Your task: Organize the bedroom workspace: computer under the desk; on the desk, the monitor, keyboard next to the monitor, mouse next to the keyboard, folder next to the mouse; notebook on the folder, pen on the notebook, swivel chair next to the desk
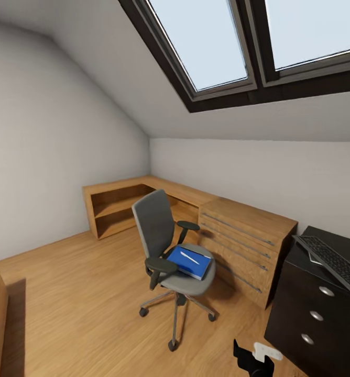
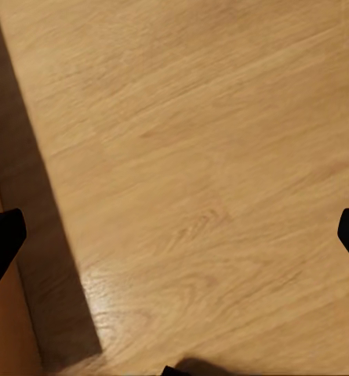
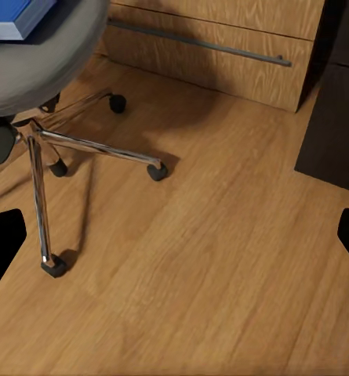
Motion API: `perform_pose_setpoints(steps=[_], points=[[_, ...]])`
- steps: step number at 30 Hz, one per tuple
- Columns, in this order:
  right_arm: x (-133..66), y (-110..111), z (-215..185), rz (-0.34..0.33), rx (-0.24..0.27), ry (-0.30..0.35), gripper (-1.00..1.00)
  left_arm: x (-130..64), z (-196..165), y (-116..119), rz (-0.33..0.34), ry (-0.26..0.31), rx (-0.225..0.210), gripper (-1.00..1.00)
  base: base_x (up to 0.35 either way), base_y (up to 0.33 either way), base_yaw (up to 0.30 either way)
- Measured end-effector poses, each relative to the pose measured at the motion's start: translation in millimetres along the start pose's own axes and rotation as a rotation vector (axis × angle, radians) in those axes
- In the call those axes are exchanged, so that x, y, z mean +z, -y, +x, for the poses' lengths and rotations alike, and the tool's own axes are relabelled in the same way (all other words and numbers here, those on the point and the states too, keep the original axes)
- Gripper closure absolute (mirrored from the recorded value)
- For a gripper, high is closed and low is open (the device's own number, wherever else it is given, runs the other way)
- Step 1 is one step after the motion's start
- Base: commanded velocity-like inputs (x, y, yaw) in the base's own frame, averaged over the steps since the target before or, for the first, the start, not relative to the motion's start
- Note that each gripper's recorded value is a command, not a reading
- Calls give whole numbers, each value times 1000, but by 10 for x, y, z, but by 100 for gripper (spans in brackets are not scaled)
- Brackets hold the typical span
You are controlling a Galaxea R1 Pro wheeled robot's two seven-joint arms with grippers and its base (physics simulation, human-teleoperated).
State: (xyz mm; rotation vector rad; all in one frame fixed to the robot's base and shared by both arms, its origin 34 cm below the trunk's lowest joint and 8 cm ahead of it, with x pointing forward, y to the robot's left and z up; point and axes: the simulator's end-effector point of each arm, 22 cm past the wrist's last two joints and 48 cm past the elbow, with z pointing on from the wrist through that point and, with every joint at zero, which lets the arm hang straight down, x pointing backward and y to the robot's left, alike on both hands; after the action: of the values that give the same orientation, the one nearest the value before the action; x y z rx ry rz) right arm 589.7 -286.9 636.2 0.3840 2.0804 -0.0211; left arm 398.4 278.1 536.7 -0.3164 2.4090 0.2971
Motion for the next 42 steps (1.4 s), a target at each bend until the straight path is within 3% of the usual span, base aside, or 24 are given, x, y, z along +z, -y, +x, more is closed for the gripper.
perform_pose_setpoints(steps=[10, 19, 32, 42], points=[[2, -8, 0, -6, -9, 0, -100, -13, -2, -31, -6, 22, -6, -100, 0, 0, -9], [5, -17, 19, -6, -10, -3, -100, -19, 70, -45, -9, 4, 1, -100, -307, 4, -95], [-4, -72, 63, -12, -8, -11, -100, -24, 91, -20, 0, 0, 4, -100, -39, 3, -90], [-1, -71, 67, -12, -8, -12, -100, -23, 94, -16, 1, -1, 5, -100, -265, 0, -112]])
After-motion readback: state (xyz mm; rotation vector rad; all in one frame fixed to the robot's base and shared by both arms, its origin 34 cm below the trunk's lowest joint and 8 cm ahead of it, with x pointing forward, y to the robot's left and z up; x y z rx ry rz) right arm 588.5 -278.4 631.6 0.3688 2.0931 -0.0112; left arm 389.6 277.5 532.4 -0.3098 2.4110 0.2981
